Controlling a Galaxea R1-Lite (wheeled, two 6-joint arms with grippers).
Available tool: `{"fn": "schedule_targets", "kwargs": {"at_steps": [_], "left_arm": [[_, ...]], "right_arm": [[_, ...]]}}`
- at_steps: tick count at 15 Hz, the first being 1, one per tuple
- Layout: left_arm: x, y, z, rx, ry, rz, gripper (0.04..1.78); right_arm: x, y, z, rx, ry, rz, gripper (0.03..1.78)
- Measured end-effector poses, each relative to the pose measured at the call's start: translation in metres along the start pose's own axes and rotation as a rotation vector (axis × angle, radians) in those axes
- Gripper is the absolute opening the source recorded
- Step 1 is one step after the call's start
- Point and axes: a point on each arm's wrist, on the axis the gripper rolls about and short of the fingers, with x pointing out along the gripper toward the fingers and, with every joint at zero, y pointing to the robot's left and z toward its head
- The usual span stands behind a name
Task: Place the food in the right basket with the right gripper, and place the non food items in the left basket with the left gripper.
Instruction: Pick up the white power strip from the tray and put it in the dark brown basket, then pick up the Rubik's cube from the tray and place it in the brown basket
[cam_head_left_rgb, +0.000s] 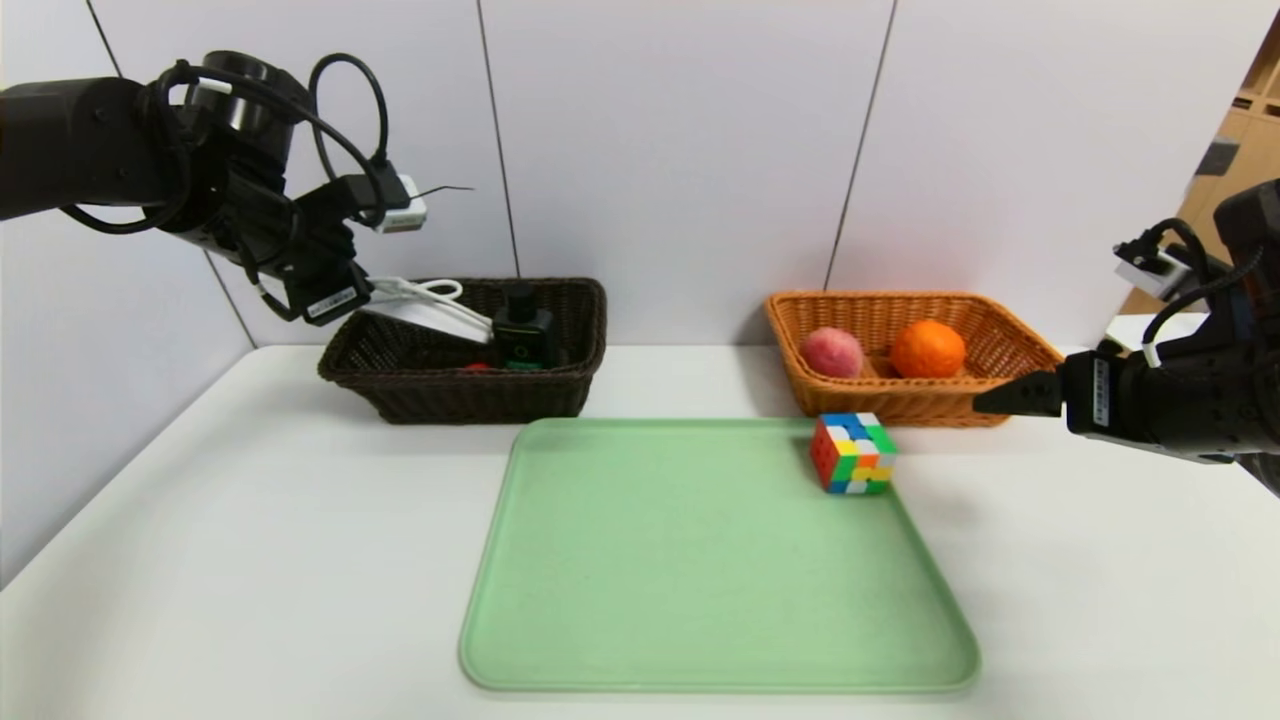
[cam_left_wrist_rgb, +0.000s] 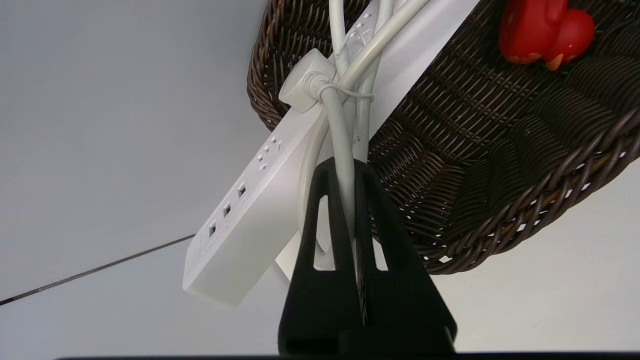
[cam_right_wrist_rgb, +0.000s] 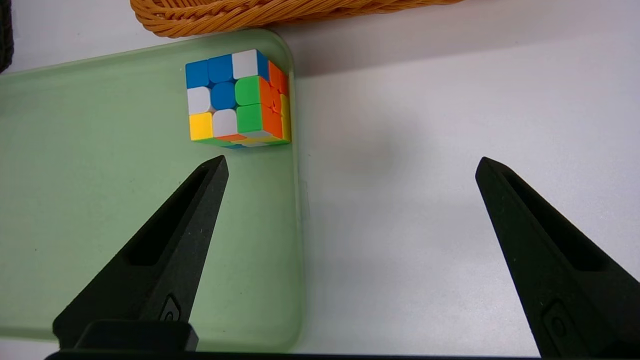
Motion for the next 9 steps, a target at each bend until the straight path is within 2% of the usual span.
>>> {"fn": "schedule_targets", "kwargs": {"at_steps": [2,4,6,9], "left_arm": [[0.001,0.0,0.0,-0.001,-0.001,0.0,0.53],[0.001,0.0,0.0,-0.002,0.001,0.0,0.79],[0.0,0.001,0.0,-0.005,-0.001,0.003,1.0],[-0.018,0.011,0.006,-0.071,-0.063,0.079,1.23]], "right_arm": [[0.0,0.0,0.0,-0.001,0.0,0.0,1.71],[0.0,0.0,0.0,-0.001,0.0,0.0,1.71],[0.0,0.0,0.0,-0.001,0.0,0.0,1.71],[-0.005,0.005,0.006,-0.007,-0.026,0.02,1.71]]}}
